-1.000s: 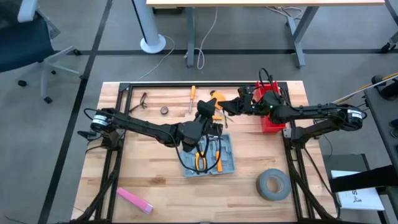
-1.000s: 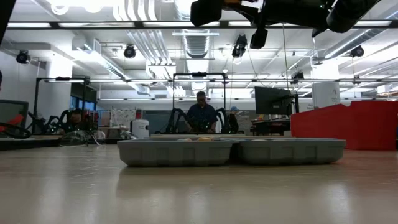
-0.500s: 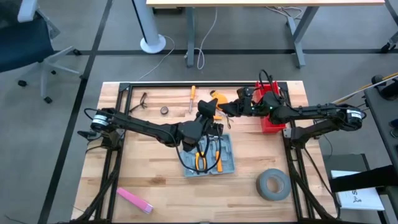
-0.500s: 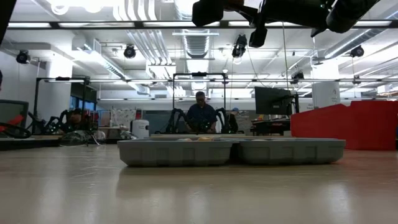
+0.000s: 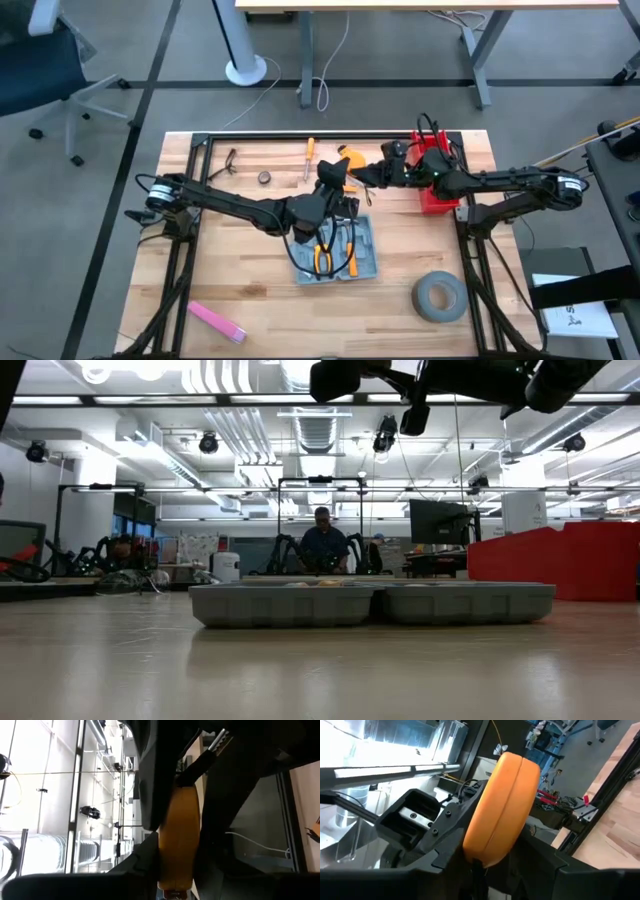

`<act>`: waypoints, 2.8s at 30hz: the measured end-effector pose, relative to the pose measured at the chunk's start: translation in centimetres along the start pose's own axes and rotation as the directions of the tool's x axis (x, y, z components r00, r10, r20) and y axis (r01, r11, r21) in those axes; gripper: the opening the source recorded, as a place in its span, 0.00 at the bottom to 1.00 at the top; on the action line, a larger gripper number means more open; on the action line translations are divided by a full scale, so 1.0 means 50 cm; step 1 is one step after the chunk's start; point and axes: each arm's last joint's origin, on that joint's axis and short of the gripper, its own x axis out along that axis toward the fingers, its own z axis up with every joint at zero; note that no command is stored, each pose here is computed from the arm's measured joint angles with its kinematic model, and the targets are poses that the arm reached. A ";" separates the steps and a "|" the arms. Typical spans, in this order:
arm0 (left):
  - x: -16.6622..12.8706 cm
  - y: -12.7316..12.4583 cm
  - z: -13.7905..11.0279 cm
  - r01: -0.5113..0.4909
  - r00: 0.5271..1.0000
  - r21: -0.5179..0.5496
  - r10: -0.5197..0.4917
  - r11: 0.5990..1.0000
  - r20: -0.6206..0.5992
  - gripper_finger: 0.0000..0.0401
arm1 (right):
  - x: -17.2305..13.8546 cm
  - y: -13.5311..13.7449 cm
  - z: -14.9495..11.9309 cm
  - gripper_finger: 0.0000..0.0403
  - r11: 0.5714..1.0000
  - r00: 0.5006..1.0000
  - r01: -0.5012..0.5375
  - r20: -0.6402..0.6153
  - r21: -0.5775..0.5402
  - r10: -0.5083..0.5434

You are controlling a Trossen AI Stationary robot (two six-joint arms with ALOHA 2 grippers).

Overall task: Prefit tool cases
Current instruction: Put the yellow measuring tape into the gray pre-fit tool case

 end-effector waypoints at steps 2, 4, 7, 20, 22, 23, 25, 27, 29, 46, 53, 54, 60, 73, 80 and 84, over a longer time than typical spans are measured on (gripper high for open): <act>-0.004 0.000 0.002 0.000 1.000 -0.005 0.000 1.000 0.005 0.20 | -0.001 0.002 0.000 0.38 1.000 1.000 -0.008 -0.014 -0.015 0.007; -0.009 0.000 0.003 0.000 1.000 -0.013 0.000 1.000 0.010 0.20 | -0.004 0.003 -0.001 0.39 1.000 1.000 -0.012 -0.020 -0.028 0.011; -0.017 -0.003 0.005 0.005 1.000 -0.027 -0.005 1.000 -0.001 0.20 | -0.011 0.006 0.000 0.41 0.998 1.000 -0.017 -0.015 -0.057 0.016; -0.037 -0.032 0.007 0.056 0.998 -0.089 -0.058 0.994 -0.022 0.20 | -0.065 -0.012 -0.007 0.42 0.998 1.000 0.015 0.016 -0.068 -0.014; -0.045 -0.034 0.009 0.060 0.998 -0.118 -0.062 0.991 -0.012 0.20 | -0.078 -0.018 -0.009 0.42 0.997 0.999 0.028 0.021 -0.067 -0.026; -0.049 -0.035 0.011 0.063 0.998 -0.135 -0.064 0.989 -0.007 0.20 | -0.084 -0.021 -0.010 0.43 0.997 0.999 0.033 0.025 -0.068 -0.031; -0.060 -0.038 0.014 0.070 0.997 -0.175 -0.071 0.982 0.004 0.20 | -0.097 -0.025 -0.010 0.43 0.997 0.999 0.041 0.035 -0.070 -0.038; -0.072 -0.043 0.016 0.082 0.997 -0.220 -0.081 0.972 0.016 0.20 | -0.111 -0.030 -0.012 0.43 0.996 0.998 0.050 0.043 -0.071 -0.047; -0.085 -0.049 0.019 0.097 0.995 -0.260 -0.093 0.961 0.028 0.20 | -0.126 -0.033 -0.012 0.42 0.996 0.997 0.054 0.056 -0.076 -0.049; -0.169 -0.084 0.026 0.216 0.976 -0.689 -0.181 0.691 0.125 0.20 | -0.242 -0.092 -0.056 0.41 0.987 0.984 0.137 0.125 -0.086 -0.126; -0.174 -0.111 0.012 0.301 0.936 -0.842 -0.309 0.447 0.170 0.20 | -0.257 -0.086 -0.061 0.41 0.976 0.986 0.118 0.136 -0.182 -0.093; -0.175 -0.115 0.010 0.304 0.929 -0.859 -0.327 0.412 0.172 0.20 | -0.259 -0.084 -0.061 0.41 0.973 0.987 0.112 0.136 -0.200 -0.086; -0.183 -0.136 -0.001 0.351 0.838 -0.922 -0.493 0.164 0.232 0.20 | -0.266 -0.082 -0.066 0.40 0.960 0.991 0.096 0.120 -0.265 -0.066; -0.191 -0.157 -0.032 0.194 0.767 -0.981 -0.623 0.000 0.152 0.21 | -0.263 -0.080 -0.083 0.35 0.938 0.999 0.050 0.028 -0.344 -0.043; -0.185 -0.161 -0.033 0.181 0.760 -0.983 -0.631 -0.028 0.157 0.22 | -0.263 -0.089 -0.087 0.33 0.928 0.996 0.086 0.013 -0.363 -0.087; -0.164 -0.161 -0.025 0.193 0.751 -0.979 -0.632 -0.071 0.194 0.22 | -0.263 -0.089 -0.087 0.32 0.925 0.996 0.086 0.014 -0.369 -0.087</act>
